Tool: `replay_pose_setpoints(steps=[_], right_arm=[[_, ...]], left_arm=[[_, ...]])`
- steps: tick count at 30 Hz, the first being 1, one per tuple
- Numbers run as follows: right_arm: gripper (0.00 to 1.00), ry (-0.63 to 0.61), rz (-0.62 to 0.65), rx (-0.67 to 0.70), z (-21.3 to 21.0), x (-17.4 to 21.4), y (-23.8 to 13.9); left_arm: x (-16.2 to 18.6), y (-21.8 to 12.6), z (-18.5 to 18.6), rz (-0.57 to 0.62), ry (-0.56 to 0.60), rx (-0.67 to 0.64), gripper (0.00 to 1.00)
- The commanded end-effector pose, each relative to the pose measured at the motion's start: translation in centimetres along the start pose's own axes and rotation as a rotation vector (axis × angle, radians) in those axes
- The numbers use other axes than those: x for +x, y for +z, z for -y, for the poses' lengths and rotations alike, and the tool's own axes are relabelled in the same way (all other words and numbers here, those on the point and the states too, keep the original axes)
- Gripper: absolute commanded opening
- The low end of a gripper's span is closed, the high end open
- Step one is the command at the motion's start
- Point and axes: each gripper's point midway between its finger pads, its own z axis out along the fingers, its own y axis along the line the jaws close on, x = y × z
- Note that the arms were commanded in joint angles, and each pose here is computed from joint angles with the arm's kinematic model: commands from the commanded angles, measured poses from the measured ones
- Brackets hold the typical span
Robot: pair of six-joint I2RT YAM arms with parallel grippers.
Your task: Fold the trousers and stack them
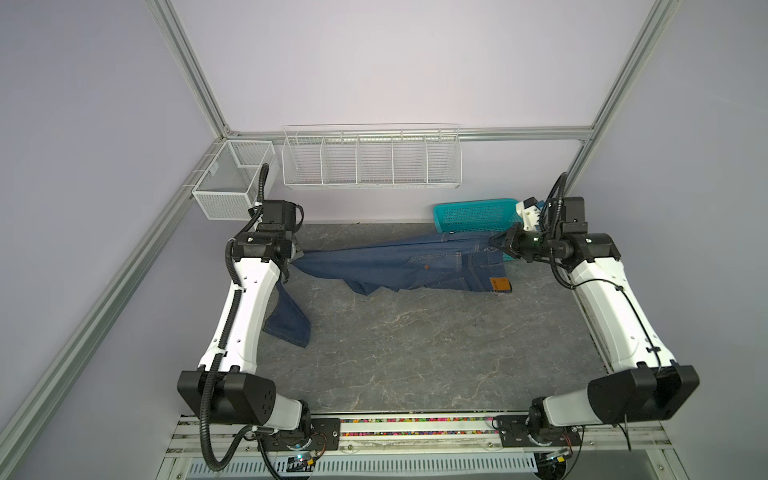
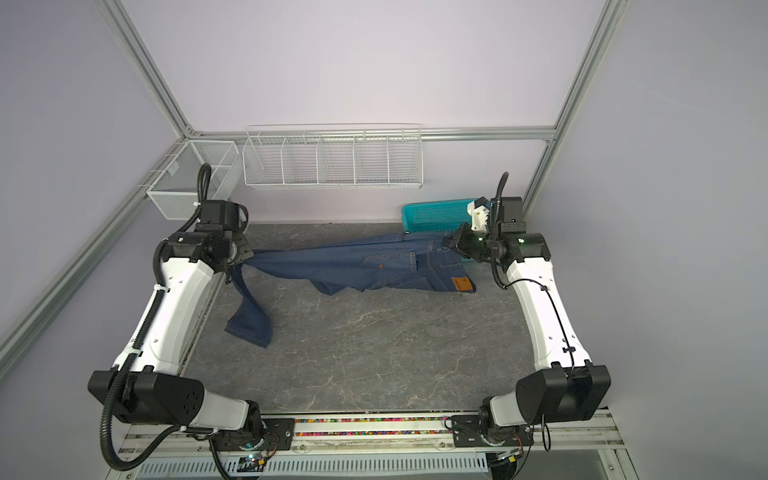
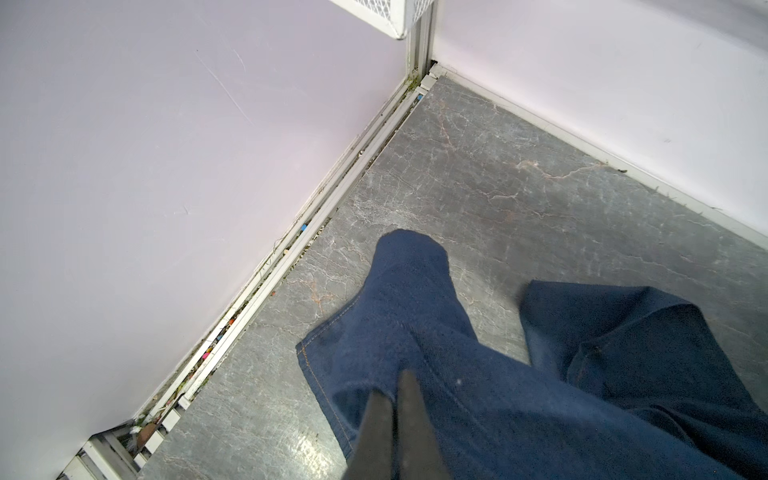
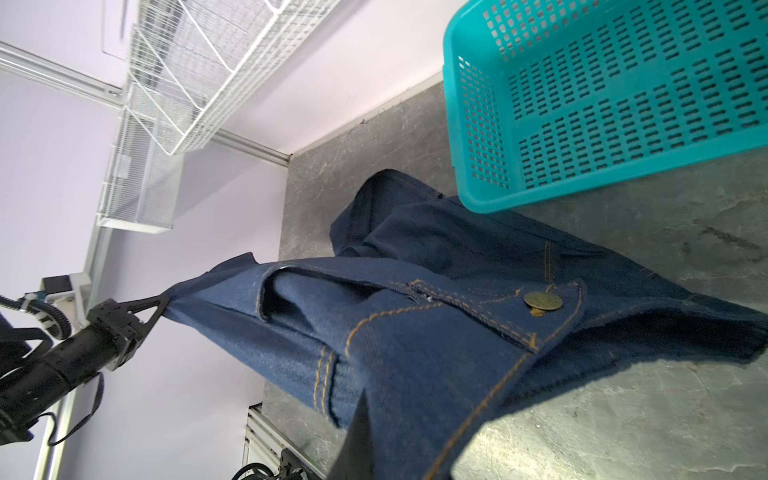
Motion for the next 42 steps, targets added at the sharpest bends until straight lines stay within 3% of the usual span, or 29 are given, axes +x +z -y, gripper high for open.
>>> replay_pose_setpoints(steps=[1,5,11,15,17,23,26,31,33,36,39,42], right_arm=[[0.09,0.021,0.047,0.055,2.2,-0.3,-2.0],[0.09,0.154,-0.029,0.083,5.3,4.6,-2.1],[0.1,0.308,-0.229,0.283,11.0,15.9,-3.5],[0.12,0.411,-0.256,0.413,14.4,21.0,-4.4],[0.13,0.514,-0.28,0.467,16.1,24.3,-4.5],[0.13,0.619,-0.213,0.703,19.8,28.4,-7.8],[0.16,0.631,-0.143,0.757,20.6,28.1,-8.6],[0.31,0.635,-0.142,0.815,21.0,27.9,-9.3],[0.4,0.609,-0.135,0.848,20.9,27.3,-10.1],[0.42,0.586,-0.126,0.894,20.6,26.6,-11.4],[0.44,0.528,-0.135,0.785,19.3,25.2,-10.1],[0.47,0.497,-0.214,0.614,17.5,24.6,-6.8]], left_arm=[[3.2,-0.5,-2.2,-0.095,0.002,-0.014,0.0],[11.9,0.3,-0.3,-0.322,-0.052,0.132,0.0],[22.2,1.0,1.2,-0.566,-0.034,0.162,0.0],[26.5,1.7,0.7,-0.656,0.008,0.115,0.0],[27.4,1.8,0.0,-0.677,0.013,0.094,0.0],[30.2,2.5,-4.2,-0.719,0.043,-0.1,0.0],[30.4,2.7,-5.3,-0.692,0.017,-0.143,0.0],[30.2,2.3,-5.4,-0.696,0.019,-0.149,0.01],[30.2,2.0,-5.6,-0.697,0.012,-0.145,0.02],[30.5,1.4,-5.9,-0.704,-0.023,-0.142,0.09],[30.7,0.5,-6.4,-0.706,-0.043,-0.14,0.12],[29.9,-0.2,-6.7,-0.688,-0.037,-0.132,0.23]])
